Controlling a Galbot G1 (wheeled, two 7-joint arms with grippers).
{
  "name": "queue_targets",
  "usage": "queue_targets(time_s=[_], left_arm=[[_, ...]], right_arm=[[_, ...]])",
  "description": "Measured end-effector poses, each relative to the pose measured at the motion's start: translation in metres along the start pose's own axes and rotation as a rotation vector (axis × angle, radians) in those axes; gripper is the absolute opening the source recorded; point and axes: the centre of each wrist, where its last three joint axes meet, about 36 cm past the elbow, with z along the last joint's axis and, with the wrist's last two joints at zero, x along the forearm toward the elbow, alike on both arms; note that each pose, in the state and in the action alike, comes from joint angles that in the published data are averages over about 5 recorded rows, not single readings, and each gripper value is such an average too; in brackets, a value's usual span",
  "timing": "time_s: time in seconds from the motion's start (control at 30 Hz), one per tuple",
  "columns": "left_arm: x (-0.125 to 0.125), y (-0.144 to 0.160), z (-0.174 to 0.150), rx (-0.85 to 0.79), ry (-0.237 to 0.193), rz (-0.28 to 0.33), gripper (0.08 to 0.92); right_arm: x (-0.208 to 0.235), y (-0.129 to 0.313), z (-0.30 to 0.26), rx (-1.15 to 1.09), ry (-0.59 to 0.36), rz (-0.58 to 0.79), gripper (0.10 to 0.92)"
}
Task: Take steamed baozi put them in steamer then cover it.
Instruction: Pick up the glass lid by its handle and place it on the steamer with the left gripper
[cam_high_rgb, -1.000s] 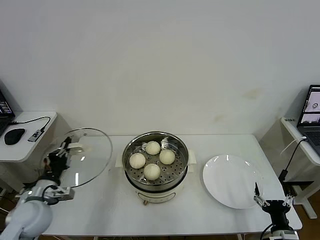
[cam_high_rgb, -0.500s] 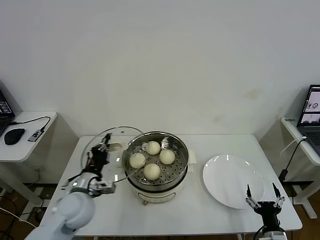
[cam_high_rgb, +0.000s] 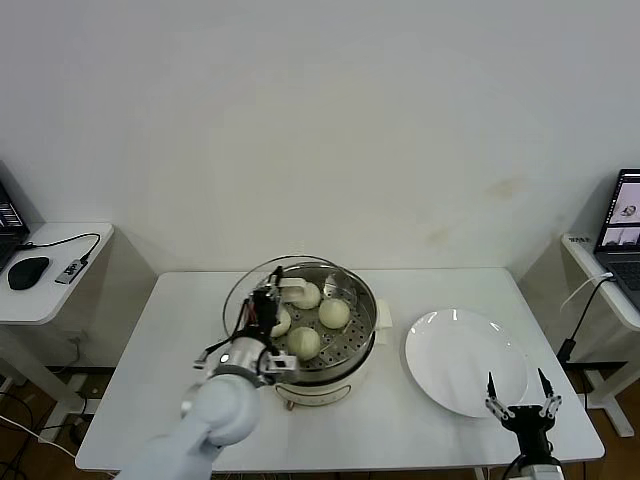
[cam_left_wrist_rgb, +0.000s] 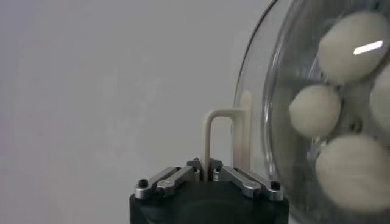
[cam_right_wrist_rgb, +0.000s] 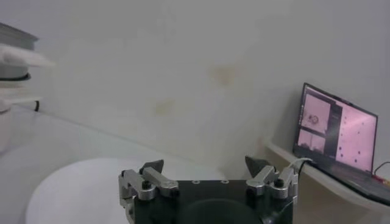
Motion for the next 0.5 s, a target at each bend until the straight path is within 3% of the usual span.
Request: queue_targets(time_s=[0.5], left_arm=[[-0.016, -0.017, -0.036, -0.059, -0.001, 0.005, 0.144]], right_arm=[[0.0, 0.002, 0.007, 0.007, 0.007, -0.007, 0.823]])
